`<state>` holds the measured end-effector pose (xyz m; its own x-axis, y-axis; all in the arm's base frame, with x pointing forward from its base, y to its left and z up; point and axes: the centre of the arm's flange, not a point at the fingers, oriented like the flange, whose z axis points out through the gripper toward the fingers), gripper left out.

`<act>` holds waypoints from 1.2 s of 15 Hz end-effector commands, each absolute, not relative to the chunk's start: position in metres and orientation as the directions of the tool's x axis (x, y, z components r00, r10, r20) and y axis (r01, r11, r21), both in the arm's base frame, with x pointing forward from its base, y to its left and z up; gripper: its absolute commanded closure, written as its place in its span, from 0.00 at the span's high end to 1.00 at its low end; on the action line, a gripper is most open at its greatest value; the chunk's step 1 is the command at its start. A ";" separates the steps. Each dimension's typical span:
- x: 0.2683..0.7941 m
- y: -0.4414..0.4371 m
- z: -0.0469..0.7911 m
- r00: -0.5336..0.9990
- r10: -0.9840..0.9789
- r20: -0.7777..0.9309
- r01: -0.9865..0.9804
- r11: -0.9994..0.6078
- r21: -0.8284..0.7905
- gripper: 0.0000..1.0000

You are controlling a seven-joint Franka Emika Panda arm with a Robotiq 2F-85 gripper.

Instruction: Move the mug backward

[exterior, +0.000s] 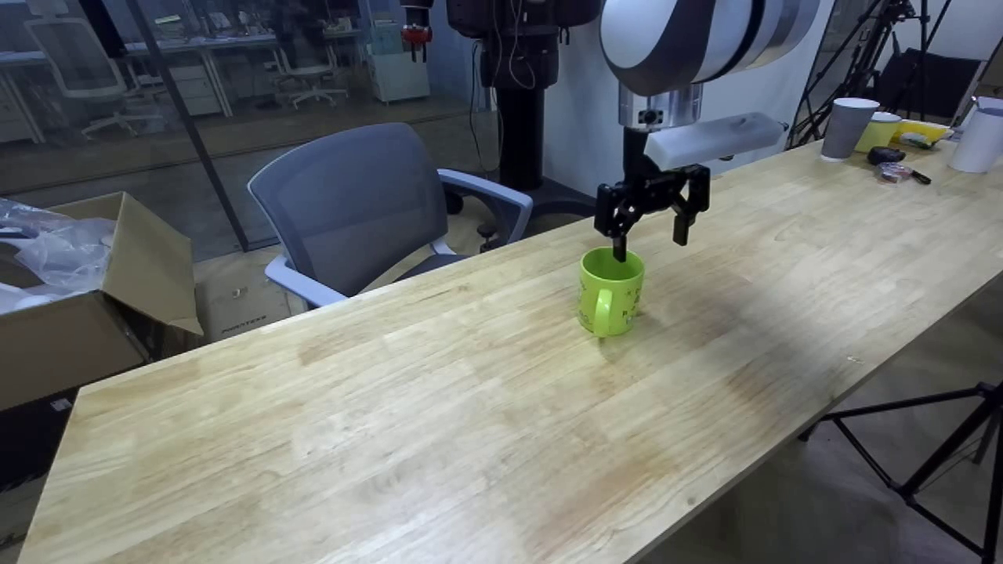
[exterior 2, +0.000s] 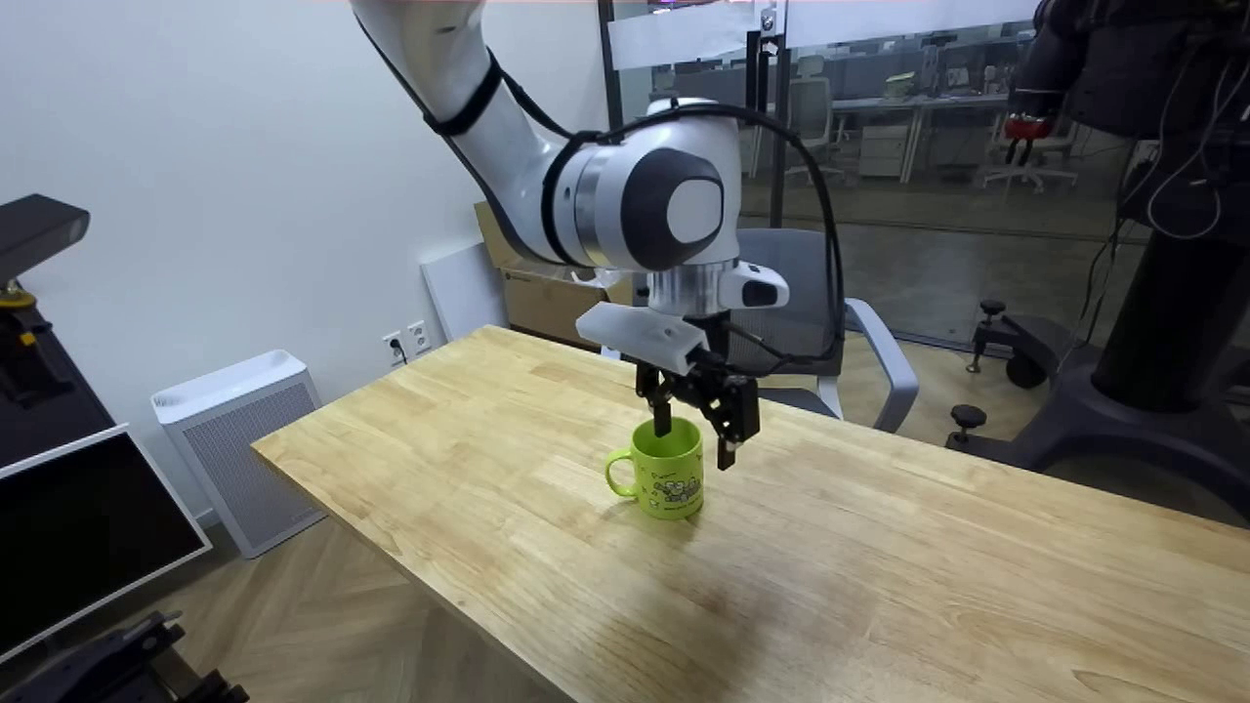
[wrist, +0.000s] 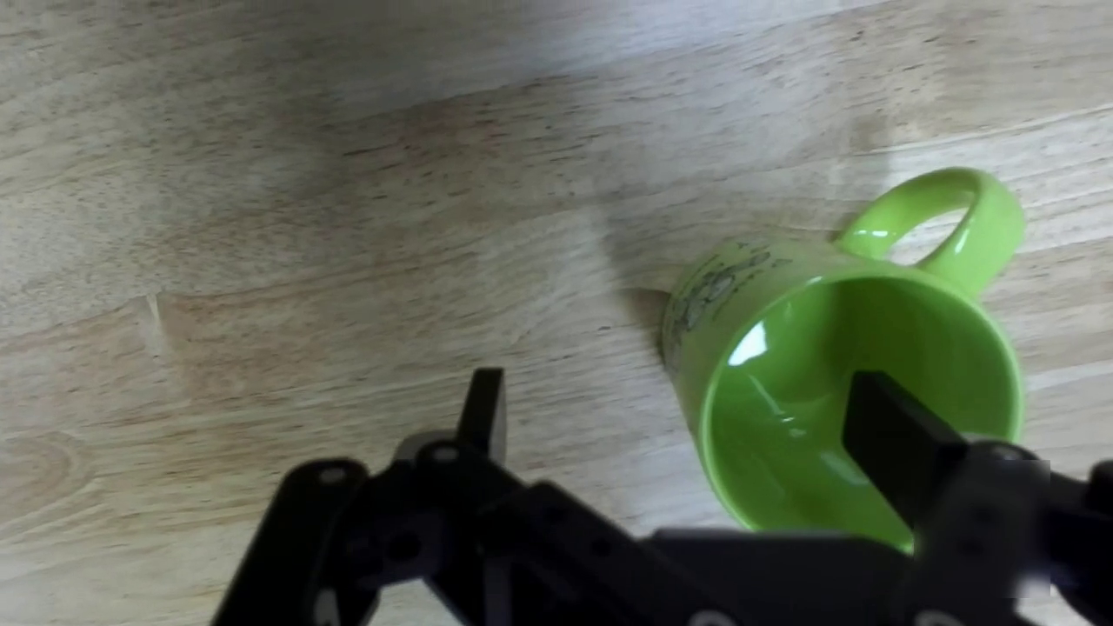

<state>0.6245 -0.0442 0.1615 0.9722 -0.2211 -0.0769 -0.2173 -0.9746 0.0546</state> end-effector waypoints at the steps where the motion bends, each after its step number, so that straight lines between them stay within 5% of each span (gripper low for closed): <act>1: 0.630 -0.050 0.153 0.967 -0.242 -0.076 -0.240 -0.970 0.042 1.00; 9: 0.626 -0.055 0.138 0.961 -0.261 -0.093 -0.257 -0.965 0.050 1.00; 10: 0.625 -0.055 0.137 0.960 -0.262 -0.093 -0.259 -0.965 0.051 0.75; 11: 0.625 -0.055 0.137 0.960 -0.263 -0.093 -0.259 -0.964 0.052 0.74; 18: 0.624 -0.054 0.136 0.961 -0.264 -0.085 -0.260 -0.964 0.064 0.25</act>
<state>0.6193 -0.0520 0.1368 0.9652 -0.2439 -0.0944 -0.2397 -0.9694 0.0530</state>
